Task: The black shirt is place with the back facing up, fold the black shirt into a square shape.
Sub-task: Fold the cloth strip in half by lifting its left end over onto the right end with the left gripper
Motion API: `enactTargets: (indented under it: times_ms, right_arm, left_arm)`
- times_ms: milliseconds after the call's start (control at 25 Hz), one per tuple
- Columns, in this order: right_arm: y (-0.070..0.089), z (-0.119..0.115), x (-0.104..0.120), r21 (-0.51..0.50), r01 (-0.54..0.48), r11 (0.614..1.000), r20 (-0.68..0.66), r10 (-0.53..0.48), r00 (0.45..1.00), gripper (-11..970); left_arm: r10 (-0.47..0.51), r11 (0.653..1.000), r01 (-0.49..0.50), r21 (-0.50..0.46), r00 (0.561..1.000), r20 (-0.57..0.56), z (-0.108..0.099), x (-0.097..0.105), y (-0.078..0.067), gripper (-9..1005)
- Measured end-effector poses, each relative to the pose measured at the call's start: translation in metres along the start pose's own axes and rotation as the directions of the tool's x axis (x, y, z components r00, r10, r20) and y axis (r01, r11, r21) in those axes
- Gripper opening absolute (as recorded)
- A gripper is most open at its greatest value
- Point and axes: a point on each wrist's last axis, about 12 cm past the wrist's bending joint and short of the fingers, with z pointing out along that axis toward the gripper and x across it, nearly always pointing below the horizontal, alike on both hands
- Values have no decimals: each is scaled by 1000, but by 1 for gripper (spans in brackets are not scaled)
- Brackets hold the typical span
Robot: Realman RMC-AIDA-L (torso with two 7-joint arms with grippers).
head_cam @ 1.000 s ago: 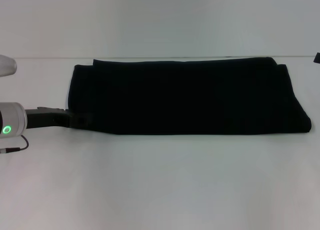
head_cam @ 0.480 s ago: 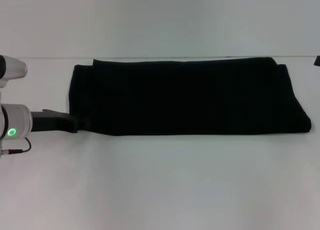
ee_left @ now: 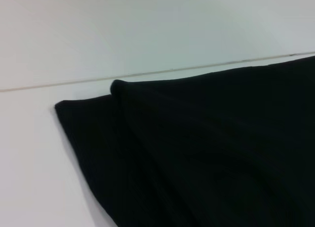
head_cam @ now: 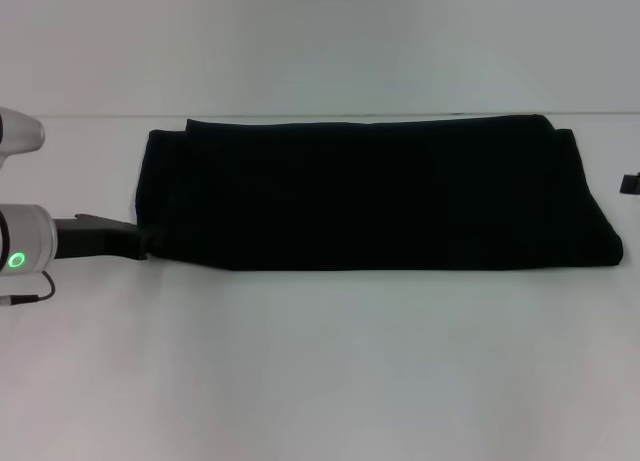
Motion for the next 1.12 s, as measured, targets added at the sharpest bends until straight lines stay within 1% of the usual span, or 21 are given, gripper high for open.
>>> enactTargets:
  times_ms: [80,440,680,1040,1120]
  right_arm:
    - [1,3,2,6,1,1000,-13,-1,1000,702]
    - [9,19,14,-10,-12,1000,-90,11,996,702]
    - [11,23,19,-15,-16,1000,-112,14,994,702]
    - [12,23,21,-20,-15,1000,-119,13,993,703]
    - [13,24,21,-24,-13,1000,-123,10,992,673]
  left_arm:
    - [0,1000,0,-2,1000,2,-1,0,1,-2]
    - [0,1000,0,2,1000,2,-2,0,0,2]
    - [3,1000,-3,2,1000,0,-1,-1,0,6]
    - [1,1000,-1,-1,1000,2,-1,-1,0,10]
    - [1,1000,-1,0,1000,4,-1,-2,0,11]
